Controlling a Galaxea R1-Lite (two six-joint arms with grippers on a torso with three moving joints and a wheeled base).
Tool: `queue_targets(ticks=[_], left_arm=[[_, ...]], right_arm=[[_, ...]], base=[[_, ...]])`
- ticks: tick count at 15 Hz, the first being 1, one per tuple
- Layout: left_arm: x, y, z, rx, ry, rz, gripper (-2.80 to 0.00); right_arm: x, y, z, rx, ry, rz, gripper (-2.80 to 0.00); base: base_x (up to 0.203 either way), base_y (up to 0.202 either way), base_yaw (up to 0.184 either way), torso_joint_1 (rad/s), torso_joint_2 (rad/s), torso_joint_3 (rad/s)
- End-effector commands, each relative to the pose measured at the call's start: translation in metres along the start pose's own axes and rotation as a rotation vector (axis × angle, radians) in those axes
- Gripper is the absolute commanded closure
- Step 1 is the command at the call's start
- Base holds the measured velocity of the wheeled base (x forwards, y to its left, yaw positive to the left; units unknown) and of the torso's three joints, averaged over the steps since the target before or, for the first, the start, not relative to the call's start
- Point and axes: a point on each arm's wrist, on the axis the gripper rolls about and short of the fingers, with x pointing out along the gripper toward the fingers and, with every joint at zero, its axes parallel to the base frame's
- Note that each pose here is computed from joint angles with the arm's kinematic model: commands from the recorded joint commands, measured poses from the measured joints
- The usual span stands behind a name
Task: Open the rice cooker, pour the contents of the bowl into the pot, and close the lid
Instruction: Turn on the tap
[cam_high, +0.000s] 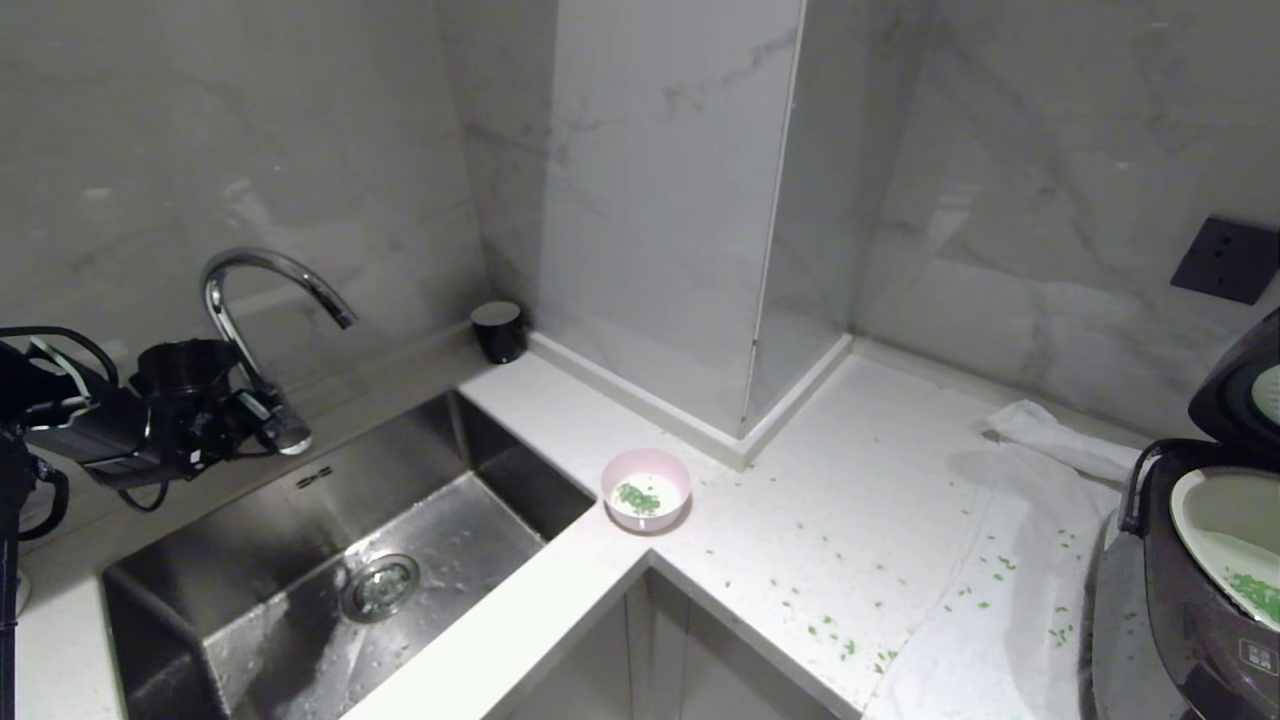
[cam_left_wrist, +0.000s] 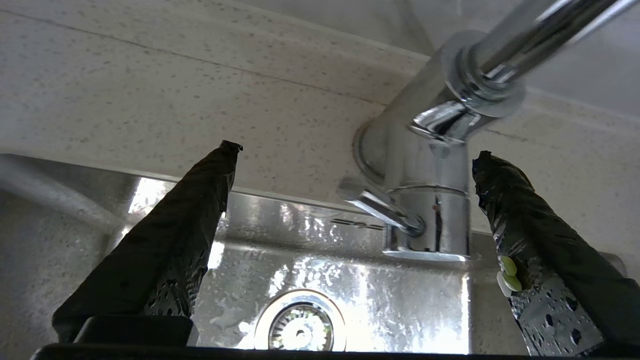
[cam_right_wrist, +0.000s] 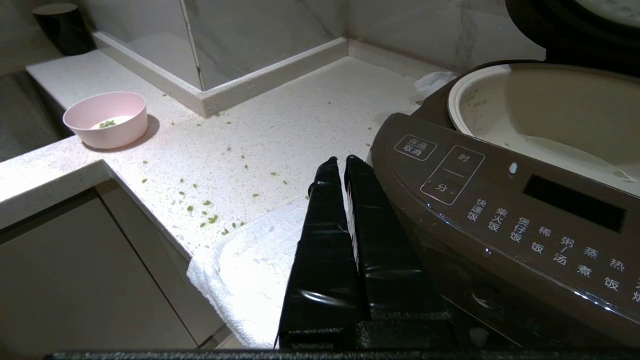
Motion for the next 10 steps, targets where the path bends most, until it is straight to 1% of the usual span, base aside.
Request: queue_targets(ticks=[1,6,10], left_arm=[[0.0012,-0.001,0.0028,-0.008,-0.012,-0.004,0.0],[0.0071,-0.0039,0.0037,-0.013,-0.024,-0.01,0.0],[0.0082,-0.0012,0.0061,-0.018,-0.029,-0.002,0.0]], right_arm=[[0.0002,0.0,-0.0004,0.0,0.002,0.001,0.0],[0.0001,0.0,-0.0004,0.0,0.001,0.001,0.0],[0.0001,0.0,-0.0004,0.0,0.001,0.001,0.0]], base=[[0.0,0.0,0.0,0.0,0.0,0.0],[0.0,0.0,0.0,0.0,0.0,0.0],[0.0,0.0,0.0,0.0,0.0,0.0]])
